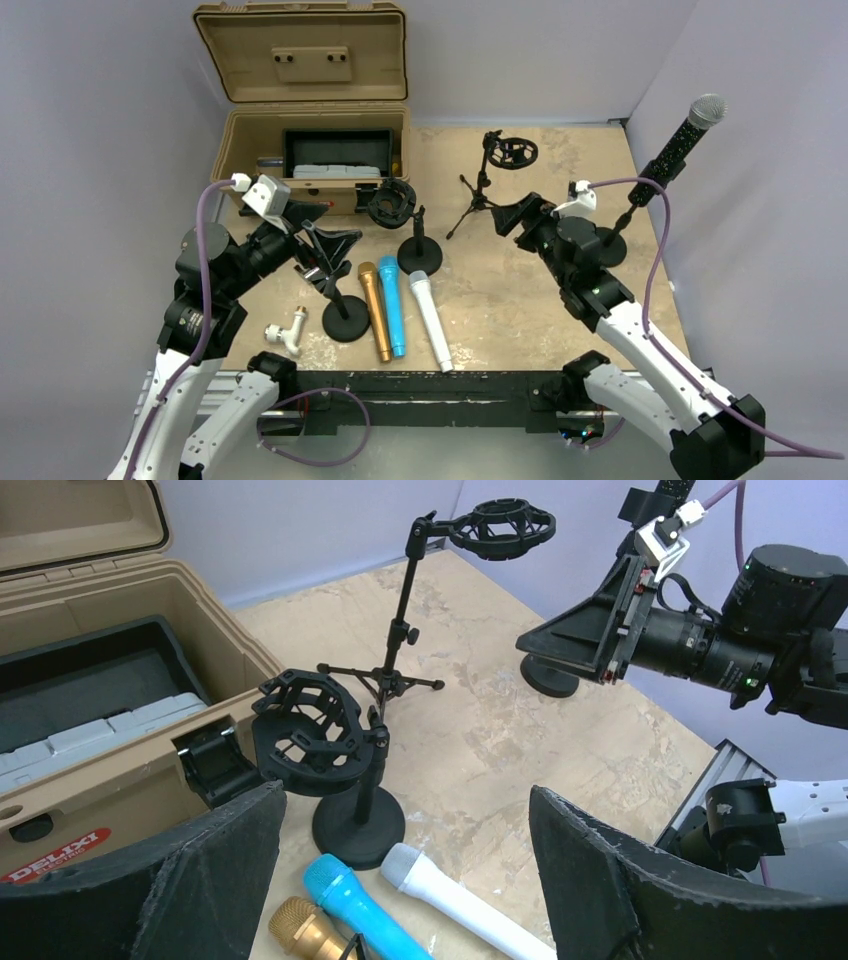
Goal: Remove the microphone from the stand
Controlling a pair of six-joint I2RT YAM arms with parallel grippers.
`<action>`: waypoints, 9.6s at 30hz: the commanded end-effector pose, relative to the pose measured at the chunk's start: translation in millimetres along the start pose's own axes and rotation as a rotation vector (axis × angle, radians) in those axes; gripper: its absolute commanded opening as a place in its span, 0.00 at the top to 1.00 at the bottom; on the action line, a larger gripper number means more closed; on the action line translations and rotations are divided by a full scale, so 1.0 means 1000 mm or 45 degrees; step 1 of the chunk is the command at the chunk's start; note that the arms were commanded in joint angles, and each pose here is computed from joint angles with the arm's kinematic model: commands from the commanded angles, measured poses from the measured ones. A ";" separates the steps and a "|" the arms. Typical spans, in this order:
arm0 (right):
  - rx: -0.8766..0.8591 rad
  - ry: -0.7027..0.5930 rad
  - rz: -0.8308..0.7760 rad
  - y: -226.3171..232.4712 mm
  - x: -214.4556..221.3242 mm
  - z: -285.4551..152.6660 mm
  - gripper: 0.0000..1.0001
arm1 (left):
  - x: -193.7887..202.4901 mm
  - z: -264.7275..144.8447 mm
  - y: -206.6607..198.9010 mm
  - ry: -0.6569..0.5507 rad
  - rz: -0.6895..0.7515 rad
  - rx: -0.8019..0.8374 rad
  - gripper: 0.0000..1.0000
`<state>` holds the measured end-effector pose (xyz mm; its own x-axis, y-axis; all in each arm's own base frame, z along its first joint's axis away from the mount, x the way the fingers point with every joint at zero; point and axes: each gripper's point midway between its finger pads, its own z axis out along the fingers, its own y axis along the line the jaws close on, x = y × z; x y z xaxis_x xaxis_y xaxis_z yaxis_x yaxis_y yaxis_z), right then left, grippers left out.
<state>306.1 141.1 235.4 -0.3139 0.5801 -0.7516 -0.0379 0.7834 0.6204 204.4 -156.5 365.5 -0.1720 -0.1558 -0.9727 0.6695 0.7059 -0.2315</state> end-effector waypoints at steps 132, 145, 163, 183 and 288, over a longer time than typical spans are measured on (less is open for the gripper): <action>-0.630 -0.268 0.164 -0.006 0.023 0.143 0.58 | -0.087 0.008 0.002 -0.313 0.067 -0.004 0.12; -0.632 -0.288 0.148 -0.008 0.015 0.146 0.68 | -0.086 0.009 0.002 -0.310 0.066 -0.001 0.12; -0.168 -0.462 -0.378 -0.036 0.029 0.150 1.00 | -0.085 0.011 0.001 -0.306 0.047 0.017 0.12; 0.400 -0.546 -0.658 -0.032 0.057 0.148 0.94 | -0.084 0.013 0.002 -0.303 0.038 0.023 0.12; -0.214 -0.091 0.044 -0.005 0.024 0.135 0.46 | -0.079 0.023 0.002 -0.264 -0.007 0.062 0.12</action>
<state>429.6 178.6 175.8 -0.2544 0.6774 -0.6902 -0.1760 0.6693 0.7218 236.2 -156.9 433.3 -0.0490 -0.2889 -0.9561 0.6872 0.6849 -0.2422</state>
